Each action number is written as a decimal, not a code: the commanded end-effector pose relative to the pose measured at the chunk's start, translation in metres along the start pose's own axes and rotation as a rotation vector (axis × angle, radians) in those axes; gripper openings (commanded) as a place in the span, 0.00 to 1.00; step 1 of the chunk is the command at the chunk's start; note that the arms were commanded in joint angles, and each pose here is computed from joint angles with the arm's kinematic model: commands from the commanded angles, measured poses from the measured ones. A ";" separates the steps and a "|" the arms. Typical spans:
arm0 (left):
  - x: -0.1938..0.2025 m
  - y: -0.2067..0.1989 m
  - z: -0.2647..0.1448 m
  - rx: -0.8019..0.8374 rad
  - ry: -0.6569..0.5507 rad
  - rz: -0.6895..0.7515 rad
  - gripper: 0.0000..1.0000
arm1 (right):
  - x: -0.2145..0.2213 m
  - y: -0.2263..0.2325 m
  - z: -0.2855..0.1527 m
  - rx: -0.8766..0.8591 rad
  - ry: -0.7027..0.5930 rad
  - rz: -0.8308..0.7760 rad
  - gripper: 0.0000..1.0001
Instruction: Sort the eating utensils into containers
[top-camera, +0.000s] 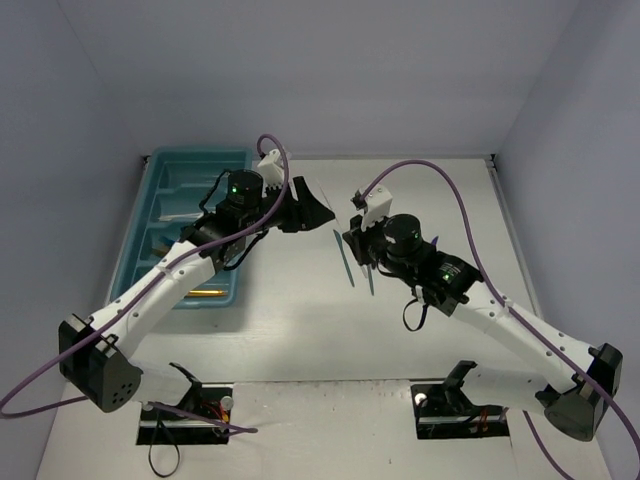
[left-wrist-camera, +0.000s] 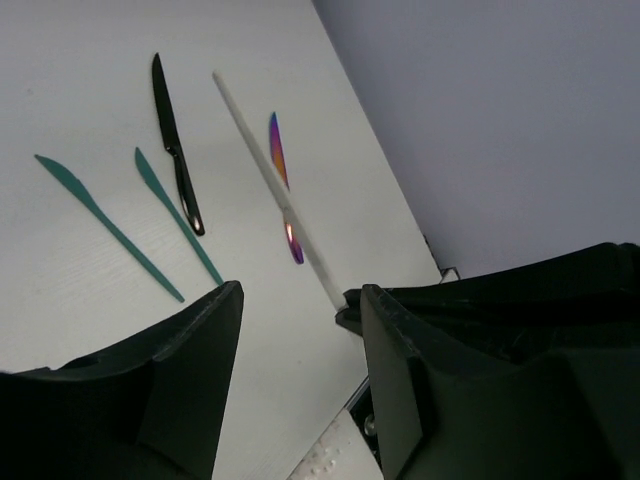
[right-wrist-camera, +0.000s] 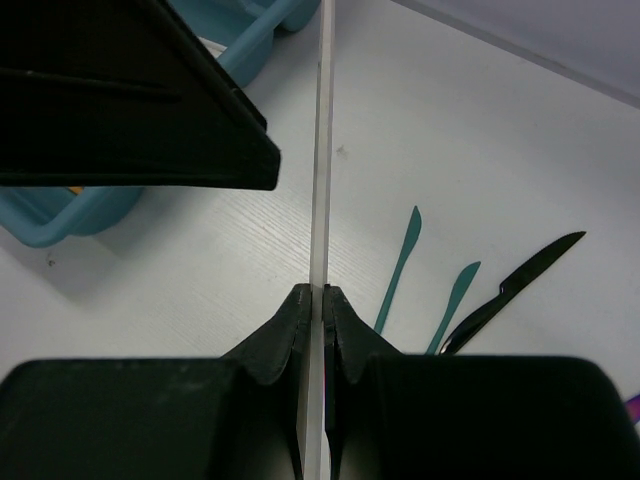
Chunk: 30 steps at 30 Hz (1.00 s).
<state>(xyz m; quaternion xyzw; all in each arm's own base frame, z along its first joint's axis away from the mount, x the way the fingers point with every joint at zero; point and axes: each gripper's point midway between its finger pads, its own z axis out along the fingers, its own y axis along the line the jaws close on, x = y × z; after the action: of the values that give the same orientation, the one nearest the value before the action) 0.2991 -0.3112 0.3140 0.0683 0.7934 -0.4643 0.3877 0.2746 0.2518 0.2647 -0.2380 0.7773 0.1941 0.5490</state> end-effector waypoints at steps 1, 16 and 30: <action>-0.032 -0.043 0.004 0.133 -0.131 -0.003 0.40 | -0.026 0.007 -0.003 -0.032 -0.102 0.002 0.00; -0.009 -0.038 0.025 0.109 -0.076 -0.039 0.26 | -0.021 0.004 0.002 -0.010 -0.101 0.003 0.00; 0.000 -0.023 0.031 0.051 -0.054 -0.070 0.28 | -0.020 -0.005 0.002 0.038 -0.107 0.013 0.00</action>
<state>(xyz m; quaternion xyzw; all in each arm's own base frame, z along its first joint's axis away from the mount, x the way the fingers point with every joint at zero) 0.3060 -0.3446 0.2990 0.0388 0.7948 -0.4795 0.3700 0.2778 0.2446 0.2514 -0.2295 0.7863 0.1739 0.5467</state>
